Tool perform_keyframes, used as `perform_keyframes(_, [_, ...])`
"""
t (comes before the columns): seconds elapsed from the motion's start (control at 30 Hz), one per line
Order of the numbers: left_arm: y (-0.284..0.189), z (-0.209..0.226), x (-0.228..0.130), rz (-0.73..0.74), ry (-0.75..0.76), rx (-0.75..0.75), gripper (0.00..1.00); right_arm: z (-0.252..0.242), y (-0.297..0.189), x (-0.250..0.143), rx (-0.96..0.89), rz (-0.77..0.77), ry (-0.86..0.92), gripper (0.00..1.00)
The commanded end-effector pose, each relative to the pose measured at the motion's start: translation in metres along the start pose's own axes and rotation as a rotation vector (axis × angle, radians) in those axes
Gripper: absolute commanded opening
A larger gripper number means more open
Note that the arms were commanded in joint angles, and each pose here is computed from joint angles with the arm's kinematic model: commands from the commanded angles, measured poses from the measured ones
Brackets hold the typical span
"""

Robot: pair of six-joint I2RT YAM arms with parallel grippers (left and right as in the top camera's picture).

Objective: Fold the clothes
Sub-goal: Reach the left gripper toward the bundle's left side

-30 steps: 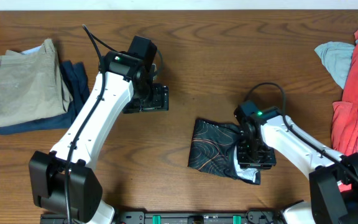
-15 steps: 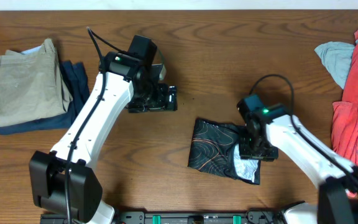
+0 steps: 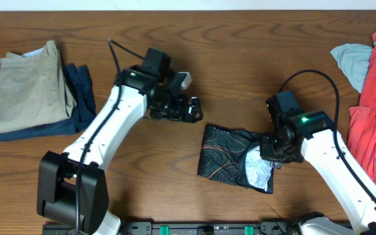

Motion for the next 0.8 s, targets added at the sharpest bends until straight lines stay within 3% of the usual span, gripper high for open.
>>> perform_keyframes(0.0, [0.013,-0.019,0.001,-0.010,0.137,-0.042,0.96,0.002,0.010,-0.010,0.070,0.065,0.005,0.07])
perform_keyframes(0.33, [0.081,-0.039,0.001,0.036,0.256,-0.036,0.96,0.002,0.053,-0.041,0.145,0.187,0.012,0.05])
perform_keyframes(0.67, [0.135,-0.016,-0.019,0.231,0.190,0.039,0.91,0.000,0.074,-0.045,0.153,0.147,0.050,0.05])
perform_keyframes(0.77, [0.133,-0.005,-0.027,0.280,0.158,0.141,0.88,0.000,0.075,-0.039,0.140,0.106,0.063,0.04])
Point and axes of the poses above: each gripper's point midway between its finger pads, its own y axis out along the fingers, its own z axis along the line the jaws close on, x = y × z, the point moved 10 cm from there along -y, back along the fingers, and after that the axes turned 12 degrees about -y, right-handed, at the moved point
